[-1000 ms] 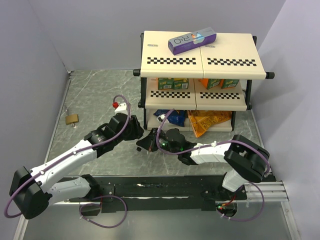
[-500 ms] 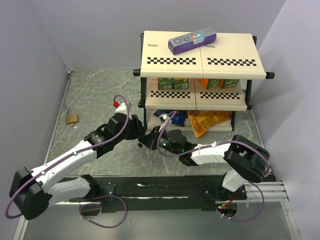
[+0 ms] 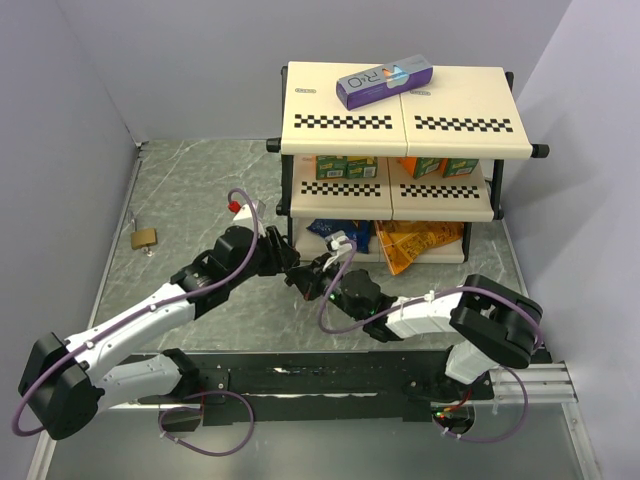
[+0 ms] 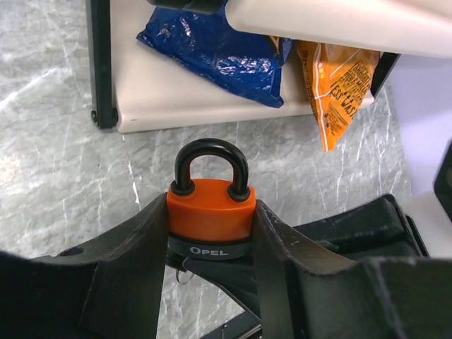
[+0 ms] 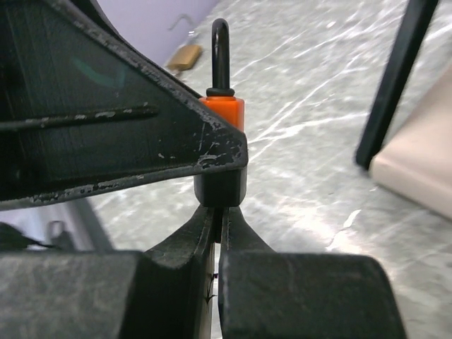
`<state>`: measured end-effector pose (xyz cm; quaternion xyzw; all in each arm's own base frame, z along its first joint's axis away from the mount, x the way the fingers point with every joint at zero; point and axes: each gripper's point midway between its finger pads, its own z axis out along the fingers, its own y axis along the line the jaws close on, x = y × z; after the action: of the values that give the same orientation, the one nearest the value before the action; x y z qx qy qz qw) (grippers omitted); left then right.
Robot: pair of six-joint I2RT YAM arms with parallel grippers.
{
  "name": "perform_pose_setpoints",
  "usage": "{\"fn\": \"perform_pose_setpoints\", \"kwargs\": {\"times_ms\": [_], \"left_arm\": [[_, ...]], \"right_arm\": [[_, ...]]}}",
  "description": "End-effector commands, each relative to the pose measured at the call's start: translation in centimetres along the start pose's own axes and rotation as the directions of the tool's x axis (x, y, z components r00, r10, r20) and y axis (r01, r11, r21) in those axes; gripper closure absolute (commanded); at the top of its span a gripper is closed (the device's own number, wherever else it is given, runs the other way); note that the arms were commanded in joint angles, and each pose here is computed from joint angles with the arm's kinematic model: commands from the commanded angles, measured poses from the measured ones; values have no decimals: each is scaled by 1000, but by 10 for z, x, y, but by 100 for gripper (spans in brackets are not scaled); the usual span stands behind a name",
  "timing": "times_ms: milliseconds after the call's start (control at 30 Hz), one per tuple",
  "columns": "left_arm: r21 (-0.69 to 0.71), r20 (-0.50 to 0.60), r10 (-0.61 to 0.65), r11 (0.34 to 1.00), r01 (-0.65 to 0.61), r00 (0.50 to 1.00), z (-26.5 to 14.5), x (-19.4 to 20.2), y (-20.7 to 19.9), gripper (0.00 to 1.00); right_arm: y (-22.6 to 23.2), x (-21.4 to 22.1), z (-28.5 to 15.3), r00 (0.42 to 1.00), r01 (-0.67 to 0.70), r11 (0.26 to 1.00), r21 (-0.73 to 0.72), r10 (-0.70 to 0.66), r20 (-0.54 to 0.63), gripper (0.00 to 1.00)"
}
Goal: Unlock with the key
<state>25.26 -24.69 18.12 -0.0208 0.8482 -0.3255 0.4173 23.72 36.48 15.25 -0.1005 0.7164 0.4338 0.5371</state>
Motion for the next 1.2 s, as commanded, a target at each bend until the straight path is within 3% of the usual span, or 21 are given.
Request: {"fn": "perform_pose_setpoints", "kwargs": {"times_ms": [0,200,600,833,1167], "left_arm": [[130,-360,-60,985,114,931,-25,83,-26,99],[146,-390,-73,979,140,918,-26,97,-29,99],[290,-258,0,954,77,966,-40,76,-43,99],[370,-205,53,929,28,977,-57,65,-54,99],[501,-165,141,865,-40,976,-83,63,-68,99]], "right_arm": [[2,-142,-4,871,-31,993,117,-31,490,100],[0,-159,-11,841,-18,987,157,-70,537,100],[31,-148,-12,921,-35,993,-109,74,383,100],[42,-147,-17,928,-106,965,-239,182,325,100],[54,-156,-28,929,-100,947,-305,199,313,100]]}}
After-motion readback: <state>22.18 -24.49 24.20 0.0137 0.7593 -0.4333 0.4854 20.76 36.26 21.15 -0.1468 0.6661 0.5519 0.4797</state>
